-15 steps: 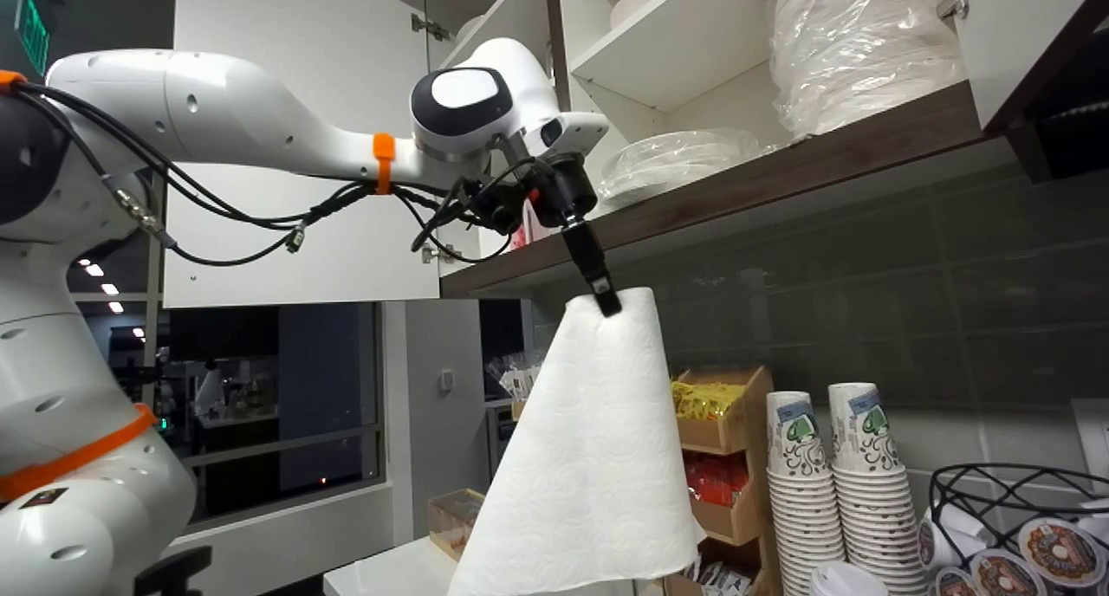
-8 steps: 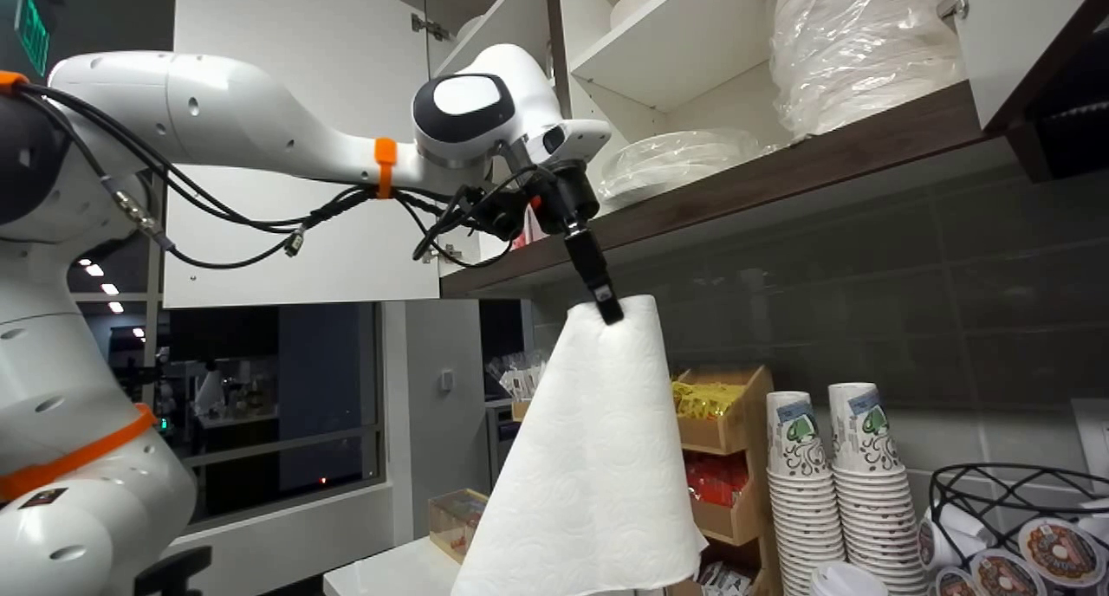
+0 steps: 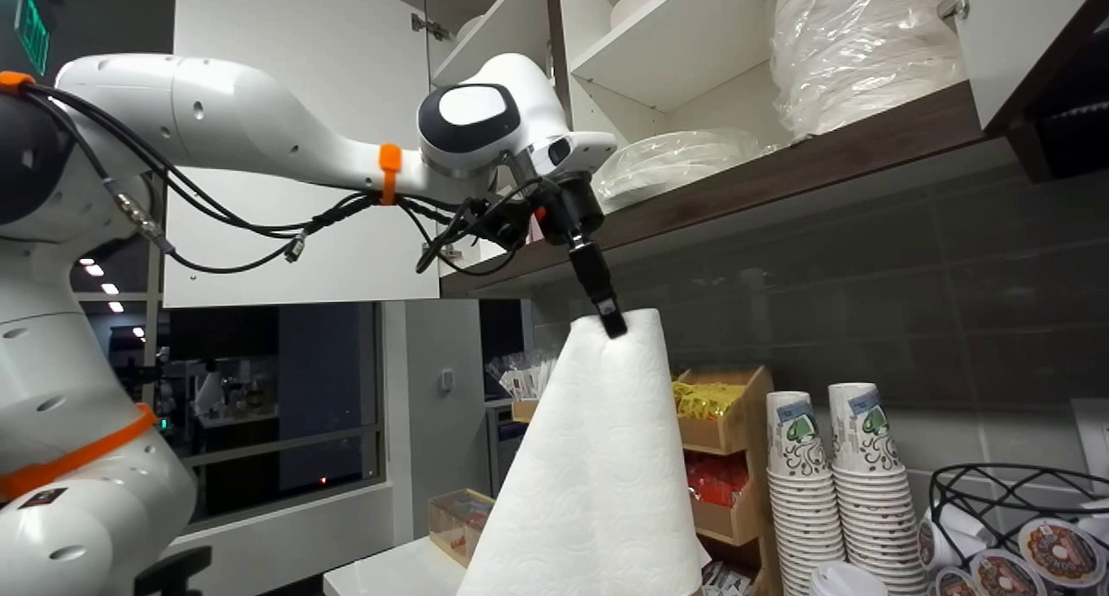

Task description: Put the paper towel on the metal rail

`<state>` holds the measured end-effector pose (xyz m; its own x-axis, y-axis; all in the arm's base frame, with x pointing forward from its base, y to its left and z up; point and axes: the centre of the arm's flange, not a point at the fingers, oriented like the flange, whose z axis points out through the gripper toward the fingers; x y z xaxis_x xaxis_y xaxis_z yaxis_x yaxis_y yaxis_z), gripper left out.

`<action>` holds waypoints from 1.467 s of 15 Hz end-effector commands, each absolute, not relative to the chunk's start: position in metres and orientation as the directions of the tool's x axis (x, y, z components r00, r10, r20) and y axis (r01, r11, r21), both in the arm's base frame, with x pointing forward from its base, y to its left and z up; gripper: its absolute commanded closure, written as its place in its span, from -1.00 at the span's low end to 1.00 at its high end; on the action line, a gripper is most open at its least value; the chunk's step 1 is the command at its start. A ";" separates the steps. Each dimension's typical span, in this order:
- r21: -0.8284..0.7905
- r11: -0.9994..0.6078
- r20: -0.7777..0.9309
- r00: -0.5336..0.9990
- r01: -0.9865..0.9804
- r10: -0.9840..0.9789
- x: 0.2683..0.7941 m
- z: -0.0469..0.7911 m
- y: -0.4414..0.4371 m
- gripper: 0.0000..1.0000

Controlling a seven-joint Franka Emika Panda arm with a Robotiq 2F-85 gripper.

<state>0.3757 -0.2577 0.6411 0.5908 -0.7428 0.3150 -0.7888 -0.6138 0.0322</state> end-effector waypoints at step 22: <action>-0.049 -0.624 0.281 0.589 -0.780 -0.758 0.379 0.634 -0.248 -1.00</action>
